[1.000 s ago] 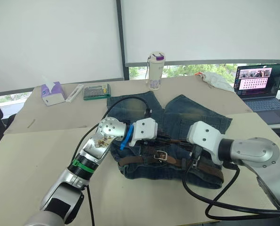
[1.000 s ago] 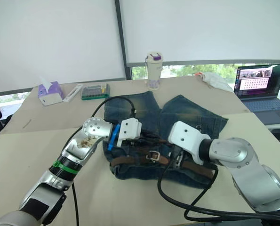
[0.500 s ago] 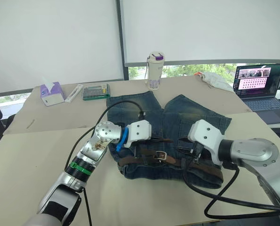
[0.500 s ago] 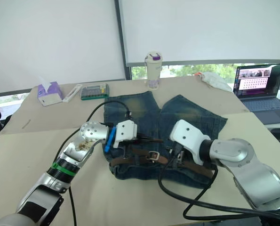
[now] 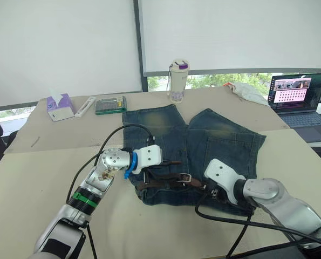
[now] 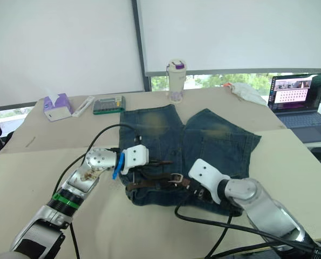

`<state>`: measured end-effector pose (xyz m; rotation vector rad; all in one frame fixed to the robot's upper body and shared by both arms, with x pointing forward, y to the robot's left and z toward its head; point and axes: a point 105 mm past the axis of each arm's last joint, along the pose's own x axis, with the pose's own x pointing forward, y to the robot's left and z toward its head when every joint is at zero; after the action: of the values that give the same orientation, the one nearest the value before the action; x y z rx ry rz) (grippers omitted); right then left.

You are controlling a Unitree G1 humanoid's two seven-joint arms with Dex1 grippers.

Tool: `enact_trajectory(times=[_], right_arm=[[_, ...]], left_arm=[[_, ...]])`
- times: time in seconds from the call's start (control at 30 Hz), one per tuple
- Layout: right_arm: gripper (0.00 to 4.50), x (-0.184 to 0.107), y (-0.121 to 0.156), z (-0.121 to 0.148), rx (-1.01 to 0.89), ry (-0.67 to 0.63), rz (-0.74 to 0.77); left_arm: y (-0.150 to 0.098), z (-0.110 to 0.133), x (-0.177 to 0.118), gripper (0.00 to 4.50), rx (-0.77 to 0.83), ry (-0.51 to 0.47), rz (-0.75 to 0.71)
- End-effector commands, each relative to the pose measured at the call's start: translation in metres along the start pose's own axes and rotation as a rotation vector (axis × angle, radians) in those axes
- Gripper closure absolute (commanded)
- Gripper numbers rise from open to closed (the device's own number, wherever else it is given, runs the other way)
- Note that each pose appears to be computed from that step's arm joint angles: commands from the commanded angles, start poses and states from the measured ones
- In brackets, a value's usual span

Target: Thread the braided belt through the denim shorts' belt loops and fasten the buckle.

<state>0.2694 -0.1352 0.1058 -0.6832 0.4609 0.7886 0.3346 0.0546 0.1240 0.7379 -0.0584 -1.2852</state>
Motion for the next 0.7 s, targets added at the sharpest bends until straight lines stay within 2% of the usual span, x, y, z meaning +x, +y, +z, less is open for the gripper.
enact_trajectory(times=[0.03,0.27,0.43,0.7], right_arm=[[2.27,0.0,-0.009,0.007,-0.057,-0.018,-0.047],[4.48,0.002,-0.01,0.012,-0.04,-0.052,-0.054],[4.48,-0.005,-0.012,0.018,-0.002,-0.101,-0.067],[4.48,-0.009,-0.001,0.025,-0.032,-0.136,-0.042]], left_arm=[[0.002,0.011,-0.006,4.5,0.068,-0.017,0.003],[-0.014,0.003,-0.001,4.5,0.19,0.022,-0.101],[-0.023,-0.003,0.006,4.5,0.285,0.042,-0.198],[-0.019,0.007,0.019,4.5,0.253,-0.011,-0.208]])
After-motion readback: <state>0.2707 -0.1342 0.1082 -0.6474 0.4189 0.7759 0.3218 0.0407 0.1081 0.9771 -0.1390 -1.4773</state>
